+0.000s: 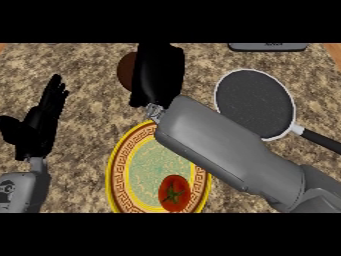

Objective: Pick the cupcake from the plate and place it in the pan

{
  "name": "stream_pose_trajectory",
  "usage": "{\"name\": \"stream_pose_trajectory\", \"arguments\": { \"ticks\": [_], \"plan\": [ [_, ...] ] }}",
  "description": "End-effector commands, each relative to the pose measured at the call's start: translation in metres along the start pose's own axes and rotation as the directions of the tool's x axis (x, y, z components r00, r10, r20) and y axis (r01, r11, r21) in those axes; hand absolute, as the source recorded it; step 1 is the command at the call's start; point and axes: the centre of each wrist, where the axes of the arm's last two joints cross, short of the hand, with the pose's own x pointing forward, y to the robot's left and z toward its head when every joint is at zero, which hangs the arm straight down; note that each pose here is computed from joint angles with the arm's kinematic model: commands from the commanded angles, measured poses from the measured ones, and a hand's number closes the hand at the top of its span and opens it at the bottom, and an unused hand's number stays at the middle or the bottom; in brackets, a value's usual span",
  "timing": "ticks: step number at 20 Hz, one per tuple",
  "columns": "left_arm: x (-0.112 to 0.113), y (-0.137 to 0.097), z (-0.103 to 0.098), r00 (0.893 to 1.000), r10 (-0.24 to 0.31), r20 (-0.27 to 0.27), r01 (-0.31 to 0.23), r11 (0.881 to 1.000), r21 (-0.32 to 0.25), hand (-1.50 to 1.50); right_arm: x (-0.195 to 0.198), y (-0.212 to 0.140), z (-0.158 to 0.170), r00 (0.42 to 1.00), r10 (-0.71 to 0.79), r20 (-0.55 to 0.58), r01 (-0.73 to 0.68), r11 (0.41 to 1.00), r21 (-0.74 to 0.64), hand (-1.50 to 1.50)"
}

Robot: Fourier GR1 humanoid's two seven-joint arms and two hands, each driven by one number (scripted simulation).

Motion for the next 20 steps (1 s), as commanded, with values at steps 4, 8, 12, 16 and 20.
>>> {"name": "stream_pose_trajectory", "arguments": {
  "ticks": [4, 8, 12, 16, 20],
  "plan": [
    [-0.001, 0.009, 0.001, 1.0, -0.001, -0.007, 0.002, 1.0, 0.032, 0.0, -0.064, -0.019, -0.035, 0.936, -0.254, -0.244, 0.215, 0.96, -0.178, 1.5],
    [0.004, 0.008, 0.0, 1.0, 0.004, 0.004, -0.004, 1.0, 0.005, 0.0, -0.121, -0.017, -0.043, 0.946, -0.147, -0.288, 0.092, 0.976, -0.195, 1.5],
    [0.004, -0.001, -0.001, 1.0, 0.0, 0.018, 0.0, 1.0, -0.006, 0.0, -0.188, -0.022, -0.061, 0.939, -0.118, -0.323, 0.038, 0.969, -0.243, 1.5],
    [0.008, 0.003, -0.002, 0.999, 0.0, 0.032, -0.001, 1.0, 0.014, 0.0, -0.259, -0.012, -0.075, 0.92, 0.025, -0.392, -0.126, 0.963, -0.236, 1.5],
    [0.01, 0.009, -0.01, 1.0, -0.003, 0.019, 0.004, 1.0, -0.013, 0.0, -0.315, -0.005, -0.074, 0.908, 0.019, -0.419, -0.139, 0.956, -0.257, 1.5]
  ]
}}
